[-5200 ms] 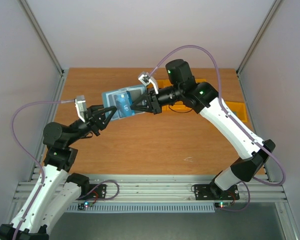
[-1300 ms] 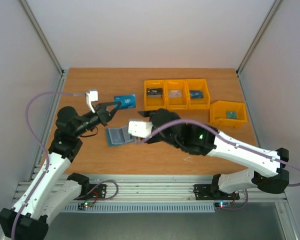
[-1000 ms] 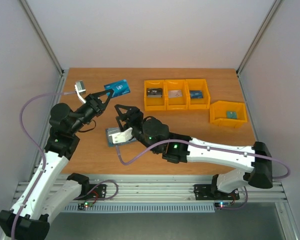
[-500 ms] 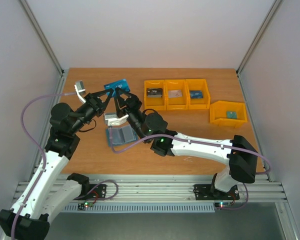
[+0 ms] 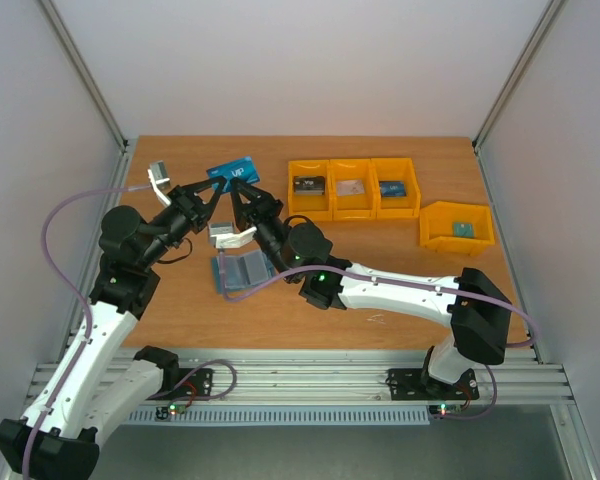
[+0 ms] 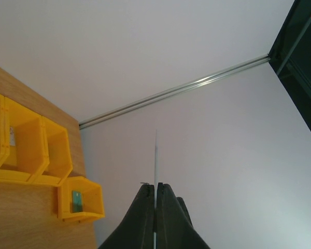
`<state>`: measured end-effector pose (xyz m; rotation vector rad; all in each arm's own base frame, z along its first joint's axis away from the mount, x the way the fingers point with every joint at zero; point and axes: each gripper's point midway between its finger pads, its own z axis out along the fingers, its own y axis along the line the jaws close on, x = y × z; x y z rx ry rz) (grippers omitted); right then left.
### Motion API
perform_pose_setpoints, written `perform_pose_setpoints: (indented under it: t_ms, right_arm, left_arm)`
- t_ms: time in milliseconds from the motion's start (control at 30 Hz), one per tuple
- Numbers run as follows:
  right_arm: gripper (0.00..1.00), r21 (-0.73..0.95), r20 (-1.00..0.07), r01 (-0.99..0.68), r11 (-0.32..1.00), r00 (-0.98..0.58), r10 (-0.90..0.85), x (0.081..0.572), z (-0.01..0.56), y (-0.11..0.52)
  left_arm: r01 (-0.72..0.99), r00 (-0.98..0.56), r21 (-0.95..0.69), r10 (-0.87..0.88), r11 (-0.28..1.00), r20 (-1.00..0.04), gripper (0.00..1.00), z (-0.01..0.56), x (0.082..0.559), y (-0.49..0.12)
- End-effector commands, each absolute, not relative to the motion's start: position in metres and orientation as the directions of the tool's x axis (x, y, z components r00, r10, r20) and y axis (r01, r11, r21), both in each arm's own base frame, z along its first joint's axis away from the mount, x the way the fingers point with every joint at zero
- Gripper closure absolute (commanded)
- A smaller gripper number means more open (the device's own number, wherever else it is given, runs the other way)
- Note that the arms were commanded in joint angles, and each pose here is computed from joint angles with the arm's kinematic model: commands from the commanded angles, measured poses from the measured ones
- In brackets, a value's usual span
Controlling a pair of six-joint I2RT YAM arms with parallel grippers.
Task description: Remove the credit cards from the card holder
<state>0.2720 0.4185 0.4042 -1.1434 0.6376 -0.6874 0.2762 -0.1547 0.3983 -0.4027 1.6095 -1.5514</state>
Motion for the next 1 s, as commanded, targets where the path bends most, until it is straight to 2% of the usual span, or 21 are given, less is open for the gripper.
perform_pose_setpoints:
  t_ms: [0,100,400,433,467,567,700,800,833,967]
  right_arm:
    - [0.9,-0.941,0.082,0.313,0.129,0.581,-0.81,0.273,0.42,0.416]
    - [0.99,-0.938,0.08,0.319,0.137,0.583,-0.809,0.274,0.424,0.416]
    - [0.99,-0.929,0.08,0.338,0.147,0.574,-0.815,0.277,0.435,0.412]
    - [0.99,-0.931,0.076,0.334,0.147,0.572,-0.817,0.278,0.435,0.412]
    - [0.99,-0.934,0.072,0.326,0.145,0.571,-0.818,0.279,0.435,0.411]
    - [0.99,-0.952,0.043,0.276,0.136,0.558,-0.829,0.287,0.431,0.402]
    - [0.99,-0.992,-0.04,0.085,0.097,0.514,-0.857,0.31,0.41,0.373]
    - [0.99,-0.971,-0.148,-0.233,0.044,0.45,-0.881,0.327,0.372,0.331]
    - [0.99,-0.933,-0.169,-0.36,0.009,0.414,-0.894,0.327,0.35,0.311]
    - [0.99,-0.706,-0.293,-0.708,0.0,0.291,-0.911,0.317,0.308,0.245]
  left_arm:
    - [0.356,-0.575,-0.919,-0.736,0.167,-0.357,1.0,0.413,0.273,-0.153]
    - [0.364,-0.571,-0.916,-0.736,0.17,-0.364,1.0,0.414,0.273,-0.153]
    - [0.369,-0.571,-0.913,-0.733,0.173,-0.37,0.98,0.412,0.273,-0.153]
    - [0.365,-0.57,-0.915,-0.735,0.174,-0.367,0.86,0.411,0.273,-0.153]
    - [0.357,-0.569,-0.917,-0.738,0.176,-0.363,0.68,0.409,0.274,-0.152]
    - [0.333,-0.562,-0.925,-0.749,0.183,-0.351,0.02,0.403,0.275,-0.149]
    - [0.29,-0.533,-0.929,-0.768,0.229,-0.355,0.01,0.385,0.279,-0.141]
    - [0.248,-0.485,-0.92,-0.784,0.302,-0.388,0.01,0.363,0.286,-0.128]
    - [0.231,-0.471,-0.917,-0.787,0.326,-0.399,0.01,0.355,0.288,-0.123]
    - [0.176,-0.415,-0.888,-0.786,0.424,-0.458,0.01,0.327,0.293,-0.106]
